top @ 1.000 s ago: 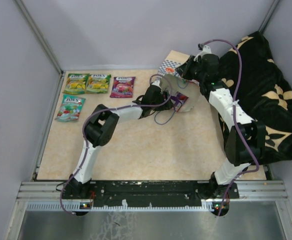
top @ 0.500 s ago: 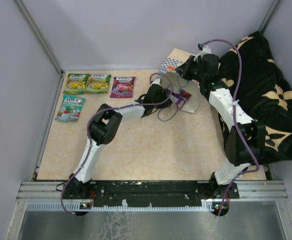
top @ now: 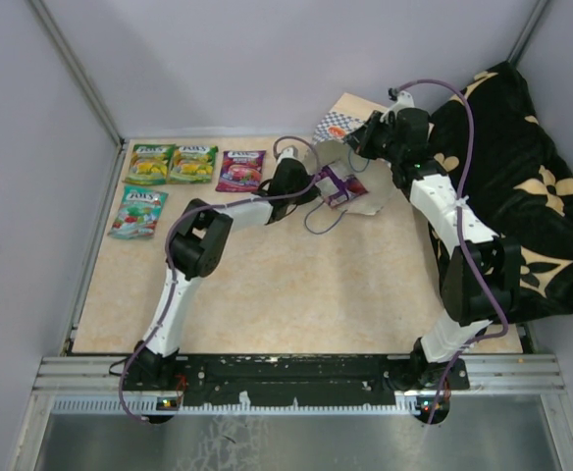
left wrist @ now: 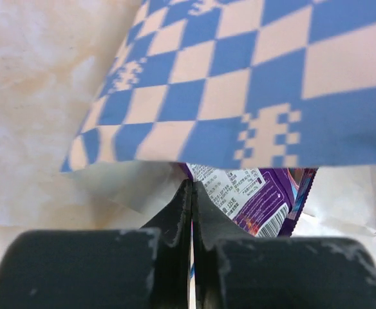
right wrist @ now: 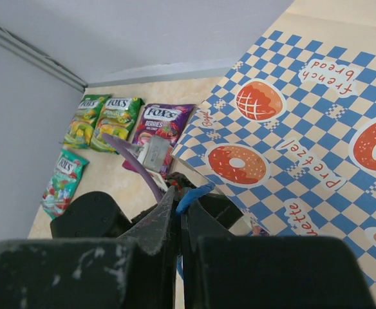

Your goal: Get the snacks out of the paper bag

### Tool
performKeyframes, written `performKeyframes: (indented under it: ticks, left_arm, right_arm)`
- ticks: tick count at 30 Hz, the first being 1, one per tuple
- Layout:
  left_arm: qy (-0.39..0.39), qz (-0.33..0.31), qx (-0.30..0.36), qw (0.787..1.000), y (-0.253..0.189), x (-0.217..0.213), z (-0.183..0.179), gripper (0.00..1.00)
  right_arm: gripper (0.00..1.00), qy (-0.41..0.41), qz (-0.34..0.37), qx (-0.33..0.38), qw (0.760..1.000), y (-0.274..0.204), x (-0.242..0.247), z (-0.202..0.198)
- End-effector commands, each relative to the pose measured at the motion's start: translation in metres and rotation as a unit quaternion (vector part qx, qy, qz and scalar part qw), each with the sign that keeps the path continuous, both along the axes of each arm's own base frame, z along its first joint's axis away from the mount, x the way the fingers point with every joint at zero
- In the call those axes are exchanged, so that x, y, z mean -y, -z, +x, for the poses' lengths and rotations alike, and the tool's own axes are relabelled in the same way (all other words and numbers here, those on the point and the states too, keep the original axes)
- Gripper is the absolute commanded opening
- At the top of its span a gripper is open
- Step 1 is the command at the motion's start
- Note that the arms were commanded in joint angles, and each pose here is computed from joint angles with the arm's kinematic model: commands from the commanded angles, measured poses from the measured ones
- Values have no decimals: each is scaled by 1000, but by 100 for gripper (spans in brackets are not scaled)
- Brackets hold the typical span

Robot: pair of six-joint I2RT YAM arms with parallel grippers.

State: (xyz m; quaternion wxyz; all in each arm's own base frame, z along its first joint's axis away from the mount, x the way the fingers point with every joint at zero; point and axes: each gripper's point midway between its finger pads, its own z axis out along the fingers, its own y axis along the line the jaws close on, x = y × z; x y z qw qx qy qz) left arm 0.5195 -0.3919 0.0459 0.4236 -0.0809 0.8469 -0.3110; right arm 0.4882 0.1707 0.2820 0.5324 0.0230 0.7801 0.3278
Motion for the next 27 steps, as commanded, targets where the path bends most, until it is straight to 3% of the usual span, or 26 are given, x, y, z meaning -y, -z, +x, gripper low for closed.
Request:
performKeyframes:
  ticks: [1,8,15,21,27]
  left_arm:
    - [-2,-16,46,999,-43,-10,4,0]
    - [71,-44,64,994,-85,-9,-42,0]
    - [147,-90,110,979,-158,-46,-137,0]
    - [74,-34,107,991,-172,-128,-184,0]
    - [6,-8,110,994,-180,-200,-210,0]
  right_arm:
    - [0,8,6,44,999,-22,10,9]
    - [0,40,-4,27,999,-6,18,26]
    - [0,64,-28,15,997,5,33,37]
    - [0,41,-23,18,999,0,17,21]
    - [0,-21,-49,46,998,-15,-56,-37]
